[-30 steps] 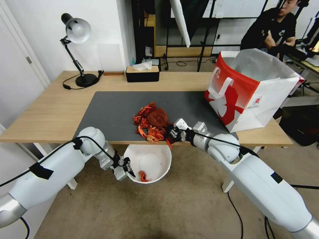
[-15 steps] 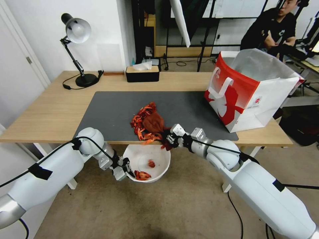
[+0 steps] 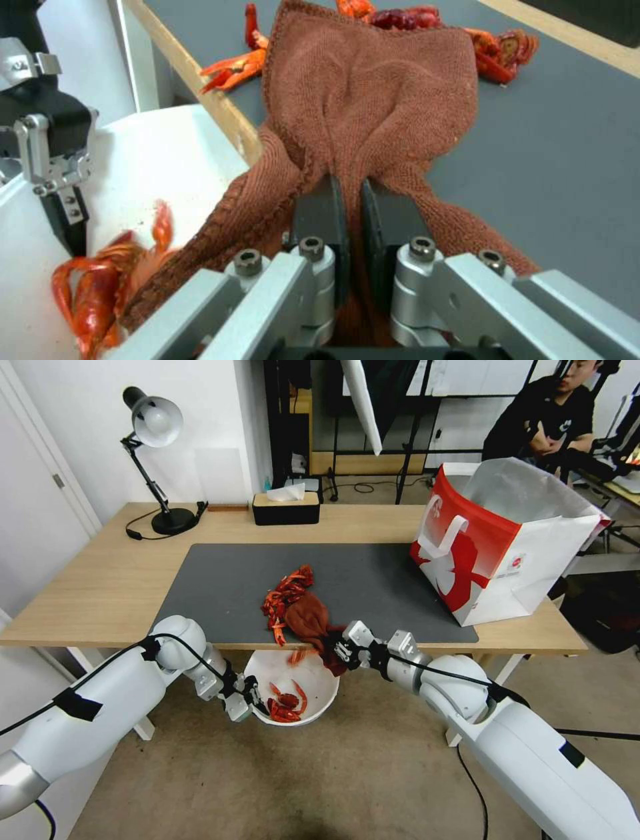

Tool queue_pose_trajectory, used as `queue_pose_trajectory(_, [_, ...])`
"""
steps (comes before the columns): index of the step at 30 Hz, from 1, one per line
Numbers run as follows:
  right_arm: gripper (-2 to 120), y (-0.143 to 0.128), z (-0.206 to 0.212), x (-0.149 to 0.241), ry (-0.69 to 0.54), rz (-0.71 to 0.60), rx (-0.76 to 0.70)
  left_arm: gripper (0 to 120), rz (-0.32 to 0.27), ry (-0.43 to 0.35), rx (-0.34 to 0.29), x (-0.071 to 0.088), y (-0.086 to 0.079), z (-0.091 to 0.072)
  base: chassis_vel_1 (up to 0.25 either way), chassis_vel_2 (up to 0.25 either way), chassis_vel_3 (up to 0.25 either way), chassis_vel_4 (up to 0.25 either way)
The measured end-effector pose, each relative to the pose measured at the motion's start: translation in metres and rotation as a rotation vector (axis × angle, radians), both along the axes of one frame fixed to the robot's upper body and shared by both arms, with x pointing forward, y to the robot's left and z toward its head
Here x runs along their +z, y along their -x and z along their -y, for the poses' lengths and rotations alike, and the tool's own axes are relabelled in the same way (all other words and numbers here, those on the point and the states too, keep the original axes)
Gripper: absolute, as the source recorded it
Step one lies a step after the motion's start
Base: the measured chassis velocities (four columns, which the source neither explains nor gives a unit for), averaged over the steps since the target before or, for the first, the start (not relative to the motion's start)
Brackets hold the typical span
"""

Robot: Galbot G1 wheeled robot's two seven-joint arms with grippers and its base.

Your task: Sweep shrimp from table into container with towel, then put container into takeout bag.

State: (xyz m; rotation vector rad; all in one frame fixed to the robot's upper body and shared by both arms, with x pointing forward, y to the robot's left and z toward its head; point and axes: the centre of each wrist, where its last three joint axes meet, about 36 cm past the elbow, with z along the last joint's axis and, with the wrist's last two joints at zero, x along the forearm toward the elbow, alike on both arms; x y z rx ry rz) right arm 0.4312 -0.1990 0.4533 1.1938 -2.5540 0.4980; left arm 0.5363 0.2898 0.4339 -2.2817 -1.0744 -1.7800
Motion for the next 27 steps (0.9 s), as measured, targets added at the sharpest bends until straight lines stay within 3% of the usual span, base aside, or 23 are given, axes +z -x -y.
queue_pose_trajectory(27, [4,0.036,-0.002,-0.001,-0.057,-0.007,0.016,0,-0.003,0.001,0.005,-0.003,0.003,-0.003,0.000,0.000,0.000,0.000])
